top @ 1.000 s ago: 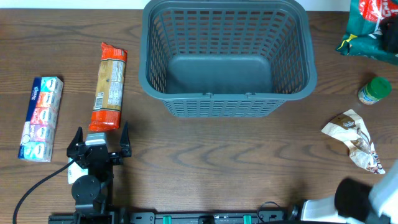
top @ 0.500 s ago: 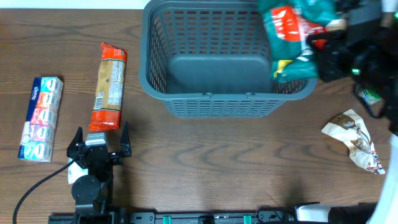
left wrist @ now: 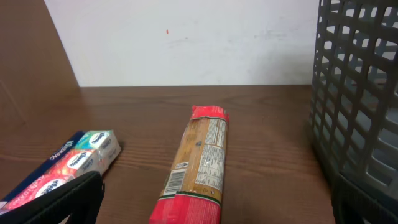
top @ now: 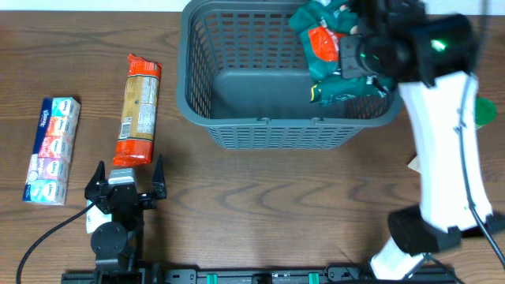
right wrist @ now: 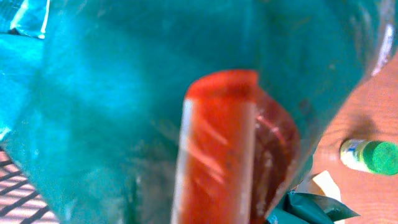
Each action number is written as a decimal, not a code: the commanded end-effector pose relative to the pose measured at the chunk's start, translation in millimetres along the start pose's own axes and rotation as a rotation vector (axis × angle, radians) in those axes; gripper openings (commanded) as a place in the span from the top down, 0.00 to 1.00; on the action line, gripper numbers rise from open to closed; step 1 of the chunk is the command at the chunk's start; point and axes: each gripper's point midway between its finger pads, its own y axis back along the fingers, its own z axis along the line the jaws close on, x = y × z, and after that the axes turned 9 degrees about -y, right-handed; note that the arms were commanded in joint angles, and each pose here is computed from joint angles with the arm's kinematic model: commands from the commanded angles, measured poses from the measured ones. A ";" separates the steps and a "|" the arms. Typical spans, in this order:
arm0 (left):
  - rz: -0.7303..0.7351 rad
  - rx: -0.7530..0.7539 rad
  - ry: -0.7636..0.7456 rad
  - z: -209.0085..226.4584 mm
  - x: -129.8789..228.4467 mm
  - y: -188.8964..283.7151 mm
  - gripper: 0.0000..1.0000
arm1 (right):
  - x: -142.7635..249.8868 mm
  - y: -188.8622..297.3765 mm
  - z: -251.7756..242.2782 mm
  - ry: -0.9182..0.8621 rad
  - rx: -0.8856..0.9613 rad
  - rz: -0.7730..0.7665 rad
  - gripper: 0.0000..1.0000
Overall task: Pack container
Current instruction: 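Carry the green bag over the basket and release it inside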
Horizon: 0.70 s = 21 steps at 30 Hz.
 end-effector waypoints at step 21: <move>-0.001 0.003 0.013 -1.4 2.4 -0.5 0.01 | -0.8 -42.7 6.4 -0.101 0.063 0.063 0.99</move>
